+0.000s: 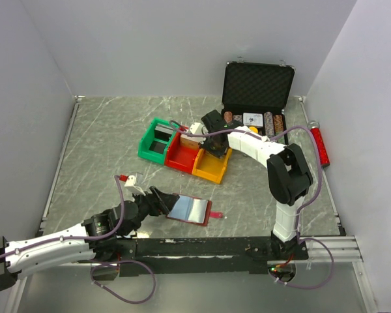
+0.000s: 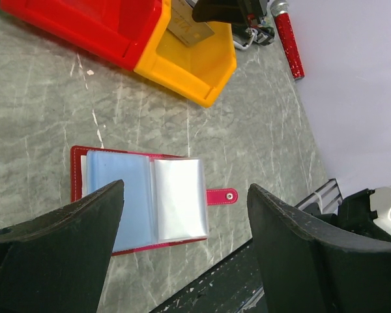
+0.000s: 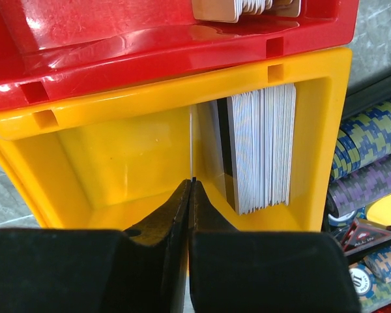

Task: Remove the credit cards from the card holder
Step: Place the credit card in the storage box.

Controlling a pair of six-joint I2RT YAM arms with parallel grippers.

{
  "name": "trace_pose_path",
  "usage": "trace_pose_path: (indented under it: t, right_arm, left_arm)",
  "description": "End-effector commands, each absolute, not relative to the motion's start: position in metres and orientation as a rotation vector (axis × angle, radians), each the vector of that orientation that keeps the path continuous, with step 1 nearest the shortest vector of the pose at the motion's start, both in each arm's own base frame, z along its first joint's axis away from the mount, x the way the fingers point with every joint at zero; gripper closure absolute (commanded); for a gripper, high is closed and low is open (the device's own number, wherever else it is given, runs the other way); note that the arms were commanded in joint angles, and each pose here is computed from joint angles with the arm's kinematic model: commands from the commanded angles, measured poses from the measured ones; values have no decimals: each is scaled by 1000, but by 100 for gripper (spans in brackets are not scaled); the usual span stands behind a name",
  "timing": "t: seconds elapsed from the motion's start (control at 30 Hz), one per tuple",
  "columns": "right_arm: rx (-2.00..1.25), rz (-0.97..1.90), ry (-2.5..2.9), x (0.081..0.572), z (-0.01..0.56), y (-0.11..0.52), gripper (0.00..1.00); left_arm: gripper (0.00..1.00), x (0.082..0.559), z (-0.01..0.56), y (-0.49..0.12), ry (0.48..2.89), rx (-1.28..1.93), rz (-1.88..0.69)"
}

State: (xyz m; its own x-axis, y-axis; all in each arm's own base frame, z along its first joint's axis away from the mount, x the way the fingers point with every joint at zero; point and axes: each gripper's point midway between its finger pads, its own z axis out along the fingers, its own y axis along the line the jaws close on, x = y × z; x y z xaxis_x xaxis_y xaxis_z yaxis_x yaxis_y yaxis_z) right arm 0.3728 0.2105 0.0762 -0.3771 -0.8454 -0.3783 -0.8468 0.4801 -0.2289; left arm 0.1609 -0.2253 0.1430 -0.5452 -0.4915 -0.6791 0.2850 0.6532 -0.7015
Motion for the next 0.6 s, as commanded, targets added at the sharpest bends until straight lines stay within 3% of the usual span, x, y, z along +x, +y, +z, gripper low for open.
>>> trace_pose_path:
  t: [0.0,0.57]
  right_arm:
    - [-1395,-17,2285,376,75,214,94]
    - [-1371,-79,2294,377,73,212,86]
  left_arm:
    - [18,161,156,-228,1864,-173,-1054]
    - [18,160,151,-228,1878,-181,-1050]
